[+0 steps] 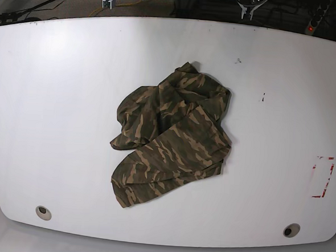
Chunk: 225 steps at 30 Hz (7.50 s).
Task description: Fold the T-shirt properly
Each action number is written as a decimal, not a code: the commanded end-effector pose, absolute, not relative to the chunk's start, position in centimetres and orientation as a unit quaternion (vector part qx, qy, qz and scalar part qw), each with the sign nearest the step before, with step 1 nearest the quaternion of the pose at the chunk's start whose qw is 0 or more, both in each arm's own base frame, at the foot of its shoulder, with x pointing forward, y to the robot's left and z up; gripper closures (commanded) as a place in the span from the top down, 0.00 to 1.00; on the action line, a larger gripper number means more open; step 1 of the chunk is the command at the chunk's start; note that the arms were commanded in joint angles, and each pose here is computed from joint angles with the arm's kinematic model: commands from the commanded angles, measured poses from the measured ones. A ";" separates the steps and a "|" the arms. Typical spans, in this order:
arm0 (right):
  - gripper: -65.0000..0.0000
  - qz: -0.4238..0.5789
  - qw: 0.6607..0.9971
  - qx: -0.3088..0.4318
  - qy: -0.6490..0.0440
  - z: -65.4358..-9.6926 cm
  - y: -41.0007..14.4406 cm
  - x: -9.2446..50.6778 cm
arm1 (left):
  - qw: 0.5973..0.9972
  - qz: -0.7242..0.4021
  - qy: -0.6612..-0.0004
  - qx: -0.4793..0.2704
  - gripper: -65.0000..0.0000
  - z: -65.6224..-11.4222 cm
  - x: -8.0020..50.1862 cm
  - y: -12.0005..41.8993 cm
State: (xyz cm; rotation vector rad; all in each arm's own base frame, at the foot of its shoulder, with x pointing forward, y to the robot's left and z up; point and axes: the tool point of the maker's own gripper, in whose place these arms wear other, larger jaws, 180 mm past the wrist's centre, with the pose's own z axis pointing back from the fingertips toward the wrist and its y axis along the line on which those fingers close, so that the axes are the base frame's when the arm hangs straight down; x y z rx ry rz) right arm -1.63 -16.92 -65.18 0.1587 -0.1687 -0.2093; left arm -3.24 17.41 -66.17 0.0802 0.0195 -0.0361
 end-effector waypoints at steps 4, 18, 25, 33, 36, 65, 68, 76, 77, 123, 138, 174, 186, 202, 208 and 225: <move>0.33 -0.108 0.986 0.092 -0.088 -65.3 -15.2 -1.2 | 0.999 -0.018 0.004 0.041 0.63 -66.2 -2.9 17.5; 0.32 -0.081 0.988 0.101 -0.081 -65.3 -14.4 -1.7 | 0.999 -0.017 0.005 0.041 0.63 -66.2 -3.1 17.4; 0.32 -0.071 0.985 0.114 -0.104 -64.5 -13.5 -2.3 | 0.999 -0.019 -0.020 0.040 0.63 -65.8 -2.8 17.4; 0.32 -0.067 0.982 0.127 -0.123 -63.4 -13.0 -3.0 | 0.996 -0.028 -0.076 0.036 0.62 -63.8 -3.2 16.9; 0.32 -0.061 0.982 0.131 -0.124 -62.8 -12.9 -3.7 | 0.994 -0.036 -0.090 0.042 0.62 -62.8 -3.5 17.8; 0.32 -0.024 0.961 0.124 -0.244 -46.6 -16.6 -3.7 | 0.946 -0.055 -0.304 0.097 0.62 -42.6 -0.1 21.8; 0.32 -0.020 0.958 0.116 -0.261 -44.6 -17.4 -3.3 | 0.941 -0.061 -0.320 0.094 0.62 -40.5 0.4 21.2; 0.32 0.005 0.940 0.106 -0.324 -39.3 -17.7 0.0 | 0.925 -0.051 -0.354 0.124 0.62 -36.0 1.5 22.3; 0.32 0.008 0.937 0.105 -0.332 -38.7 -17.7 0.6 | 0.925 -0.046 -0.354 0.131 0.62 -35.9 1.4 22.6; 0.57 0.103 0.836 0.100 -0.529 -29.8 -15.1 30.5 | 0.829 -0.047 -0.550 0.086 0.84 -32.4 20.9 19.4; 0.57 0.062 0.854 0.131 -0.500 -31.1 -16.2 40.6 | 0.825 -0.054 -0.559 0.067 0.83 -32.3 21.6 18.0; 0.57 -0.090 0.881 0.257 -0.387 -38.4 -12.5 50.9 | 0.827 -0.059 -0.556 0.058 0.83 -32.6 21.7 17.3; 0.55 -0.130 0.863 0.241 -0.424 -37.7 -11.8 52.3 | 0.827 -0.061 -0.555 0.059 0.83 -32.6 21.6 17.3; 0.00 -0.129 0.864 0.236 -0.426 -37.6 -12.3 52.4 | 0.851 -0.067 -0.520 0.036 0.84 -33.7 22.9 15.3; 0.00 -0.114 0.866 0.244 -0.421 -36.9 -11.9 52.6 | 0.856 -0.087 -0.509 0.009 0.84 -33.9 24.0 13.1; 0.00 -0.016 0.840 0.225 -0.494 -26.9 -12.6 54.1 | 0.863 -0.166 -0.474 -0.048 0.84 -36.4 27.1 8.2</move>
